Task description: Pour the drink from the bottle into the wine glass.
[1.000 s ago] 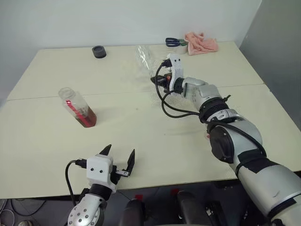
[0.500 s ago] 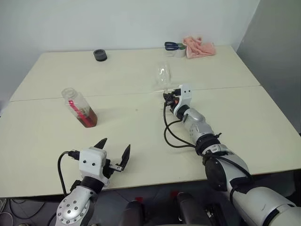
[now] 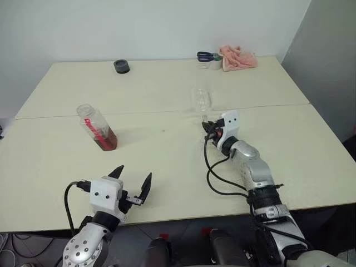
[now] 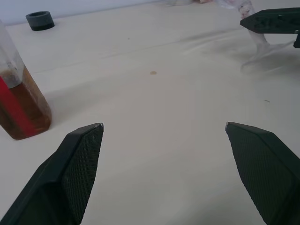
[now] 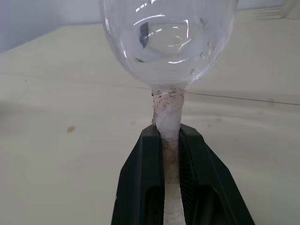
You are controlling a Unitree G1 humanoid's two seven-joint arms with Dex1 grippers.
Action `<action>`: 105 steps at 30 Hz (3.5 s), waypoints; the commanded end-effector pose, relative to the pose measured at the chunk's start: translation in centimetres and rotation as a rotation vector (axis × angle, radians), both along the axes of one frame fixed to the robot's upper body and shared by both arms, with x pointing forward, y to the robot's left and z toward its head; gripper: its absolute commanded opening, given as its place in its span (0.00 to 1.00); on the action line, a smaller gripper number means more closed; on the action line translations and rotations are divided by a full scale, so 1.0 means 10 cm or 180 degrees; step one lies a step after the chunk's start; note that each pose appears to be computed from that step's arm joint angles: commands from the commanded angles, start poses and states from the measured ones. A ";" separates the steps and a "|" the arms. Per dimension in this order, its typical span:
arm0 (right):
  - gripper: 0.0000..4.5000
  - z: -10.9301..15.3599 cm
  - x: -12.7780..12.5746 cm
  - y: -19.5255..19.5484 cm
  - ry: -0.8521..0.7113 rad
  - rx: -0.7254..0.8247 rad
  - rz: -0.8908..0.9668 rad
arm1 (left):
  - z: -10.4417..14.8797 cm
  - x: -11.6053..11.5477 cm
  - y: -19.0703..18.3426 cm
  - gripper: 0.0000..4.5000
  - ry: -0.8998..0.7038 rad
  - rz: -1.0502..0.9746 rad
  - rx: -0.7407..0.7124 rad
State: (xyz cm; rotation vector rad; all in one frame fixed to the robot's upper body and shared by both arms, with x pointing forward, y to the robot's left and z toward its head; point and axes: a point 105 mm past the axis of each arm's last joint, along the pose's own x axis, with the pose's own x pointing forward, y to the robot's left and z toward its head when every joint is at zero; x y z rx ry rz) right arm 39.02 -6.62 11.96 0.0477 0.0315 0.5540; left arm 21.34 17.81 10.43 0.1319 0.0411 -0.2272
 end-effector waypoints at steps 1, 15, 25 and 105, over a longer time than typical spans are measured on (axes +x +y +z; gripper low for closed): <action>0.03 -0.37 -0.19 -0.09 0.0458 -0.0152 -0.0030 | 0.11 -0.02 -0.02 1.00 -0.0169 0.0007 0.0004; 0.03 -0.29 -0.25 -0.08 0.0344 -0.0145 0.0012 | 0.11 -0.04 -0.03 1.00 -0.0170 0.0030 0.0002; 0.03 0.48 0.04 0.57 -0.0895 0.0232 0.0446 | 0.17 -0.09 0.04 1.00 -0.0185 0.0142 0.0004; 0.99 0.68 -1.28 0.06 -0.0712 -0.0402 0.2536 | 0.20 0.05 0.95 1.00 -0.0359 0.1408 -0.0110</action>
